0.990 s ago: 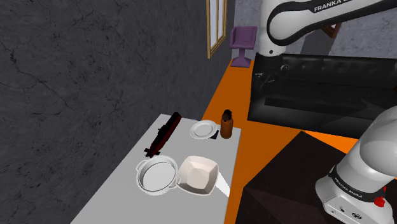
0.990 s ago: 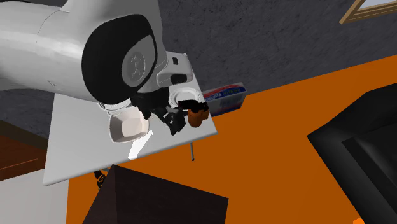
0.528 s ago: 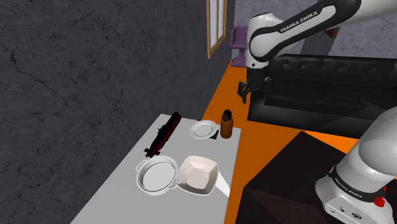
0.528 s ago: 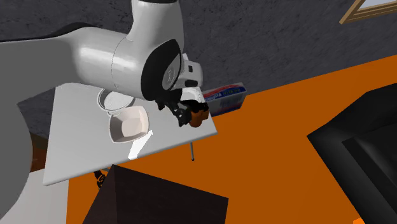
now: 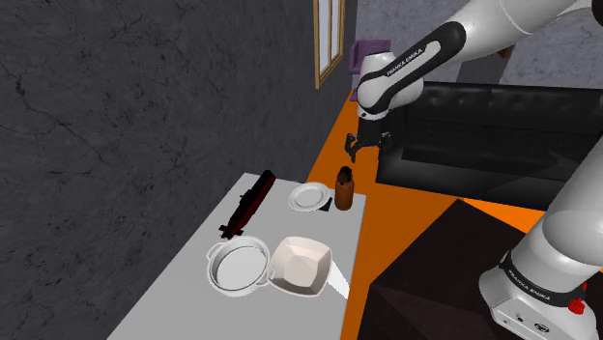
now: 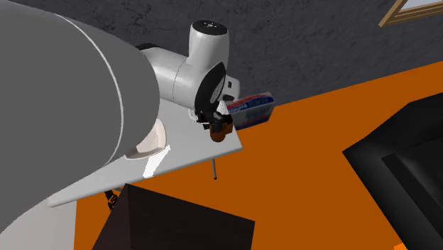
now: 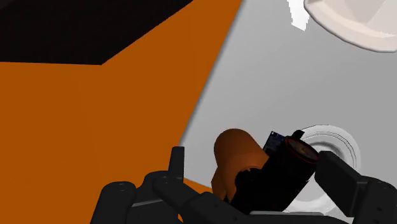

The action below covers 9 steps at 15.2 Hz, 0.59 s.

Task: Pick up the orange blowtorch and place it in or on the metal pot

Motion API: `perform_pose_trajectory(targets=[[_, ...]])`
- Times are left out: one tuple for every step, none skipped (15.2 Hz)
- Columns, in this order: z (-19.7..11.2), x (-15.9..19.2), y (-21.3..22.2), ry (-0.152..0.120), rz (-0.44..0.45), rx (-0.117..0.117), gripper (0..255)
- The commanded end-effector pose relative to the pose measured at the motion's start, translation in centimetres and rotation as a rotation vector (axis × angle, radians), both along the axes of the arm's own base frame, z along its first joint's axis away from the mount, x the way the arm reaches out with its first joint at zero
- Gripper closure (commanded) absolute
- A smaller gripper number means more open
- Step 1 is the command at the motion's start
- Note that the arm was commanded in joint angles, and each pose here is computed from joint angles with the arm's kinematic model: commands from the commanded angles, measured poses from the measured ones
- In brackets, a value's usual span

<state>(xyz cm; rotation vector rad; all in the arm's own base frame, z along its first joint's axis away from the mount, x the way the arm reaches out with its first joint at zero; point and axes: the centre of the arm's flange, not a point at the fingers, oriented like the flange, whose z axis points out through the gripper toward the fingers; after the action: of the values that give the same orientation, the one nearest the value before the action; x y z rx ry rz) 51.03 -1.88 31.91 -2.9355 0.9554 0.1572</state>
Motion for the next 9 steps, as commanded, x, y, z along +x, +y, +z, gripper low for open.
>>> perform_pose_trajectory(targets=[[-2.0,1.6,-0.5,-0.009,-0.046,0.008,0],[-2.9,2.4,-0.9,-0.012,-0.068,0.012,0],[-3.8,3.2,-1.3,-0.016,-0.09,0.016,0],[-4.7,4.0,-1.6,-0.02,-0.112,0.02,0],[-5.7,4.8,-2.0,-0.024,-0.134,0.024,0],[-6.6,5.6,-2.4,-0.028,-0.156,0.028,0],[-7.5,6.4,-2.9,-0.032,-0.179,0.032,0],[-8.4,7.2,-3.3,-0.035,-0.201,0.036,0],[-9.3,7.9,-3.7,-0.039,-0.223,0.04,0]])
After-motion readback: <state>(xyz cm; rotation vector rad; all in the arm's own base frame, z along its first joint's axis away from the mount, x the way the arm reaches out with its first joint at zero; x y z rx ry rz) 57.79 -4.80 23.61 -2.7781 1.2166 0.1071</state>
